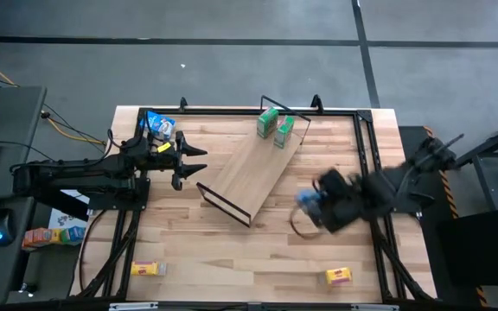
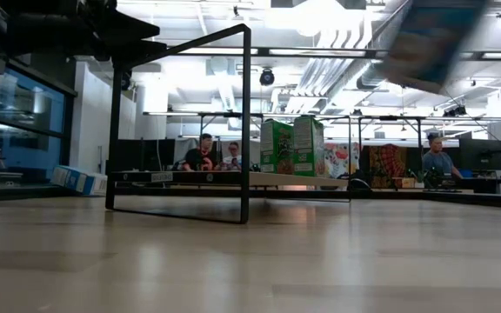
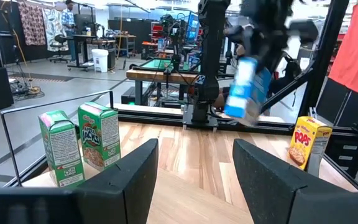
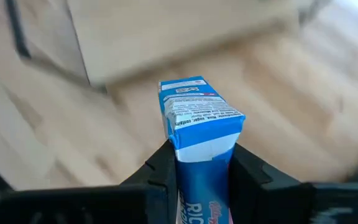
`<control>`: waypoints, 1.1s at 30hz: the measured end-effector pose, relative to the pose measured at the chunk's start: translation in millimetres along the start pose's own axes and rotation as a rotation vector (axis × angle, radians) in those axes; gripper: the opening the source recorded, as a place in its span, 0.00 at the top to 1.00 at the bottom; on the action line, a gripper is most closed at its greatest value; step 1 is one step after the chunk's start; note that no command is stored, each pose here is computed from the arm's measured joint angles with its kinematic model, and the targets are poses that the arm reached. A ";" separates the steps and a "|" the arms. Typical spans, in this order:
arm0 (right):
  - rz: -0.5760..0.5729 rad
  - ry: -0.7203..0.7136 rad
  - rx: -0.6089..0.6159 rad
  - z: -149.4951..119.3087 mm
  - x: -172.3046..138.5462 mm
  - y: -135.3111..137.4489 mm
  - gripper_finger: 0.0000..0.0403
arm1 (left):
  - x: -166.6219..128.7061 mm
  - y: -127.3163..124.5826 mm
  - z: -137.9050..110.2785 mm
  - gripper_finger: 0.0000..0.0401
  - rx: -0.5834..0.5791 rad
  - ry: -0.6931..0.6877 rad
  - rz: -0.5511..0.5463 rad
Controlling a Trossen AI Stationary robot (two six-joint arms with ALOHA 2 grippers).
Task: Stack cereal on shelf
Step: Put the bottom blue cereal box on the shelf
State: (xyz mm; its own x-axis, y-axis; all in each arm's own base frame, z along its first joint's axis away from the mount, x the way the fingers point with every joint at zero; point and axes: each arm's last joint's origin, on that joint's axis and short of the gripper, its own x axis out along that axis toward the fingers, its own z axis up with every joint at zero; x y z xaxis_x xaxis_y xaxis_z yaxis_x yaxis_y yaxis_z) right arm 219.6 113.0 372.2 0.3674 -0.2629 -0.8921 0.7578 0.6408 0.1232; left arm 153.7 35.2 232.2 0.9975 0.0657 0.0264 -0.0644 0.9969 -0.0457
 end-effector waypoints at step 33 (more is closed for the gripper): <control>-0.107 0.046 -0.237 171.1 155.8 -23.6 0.82 | 0.0 0.0 0.4 0.51 0.003 -0.004 0.000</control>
State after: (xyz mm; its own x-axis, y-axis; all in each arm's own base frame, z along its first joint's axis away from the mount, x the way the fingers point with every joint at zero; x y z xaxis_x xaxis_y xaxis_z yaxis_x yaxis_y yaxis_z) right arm 351.2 -66.6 304.7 0.2629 -0.3085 -0.9142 0.6412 0.7638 -0.0734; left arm 153.7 35.2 232.6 0.9974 0.0656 0.0305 -0.0643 0.9970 -0.0423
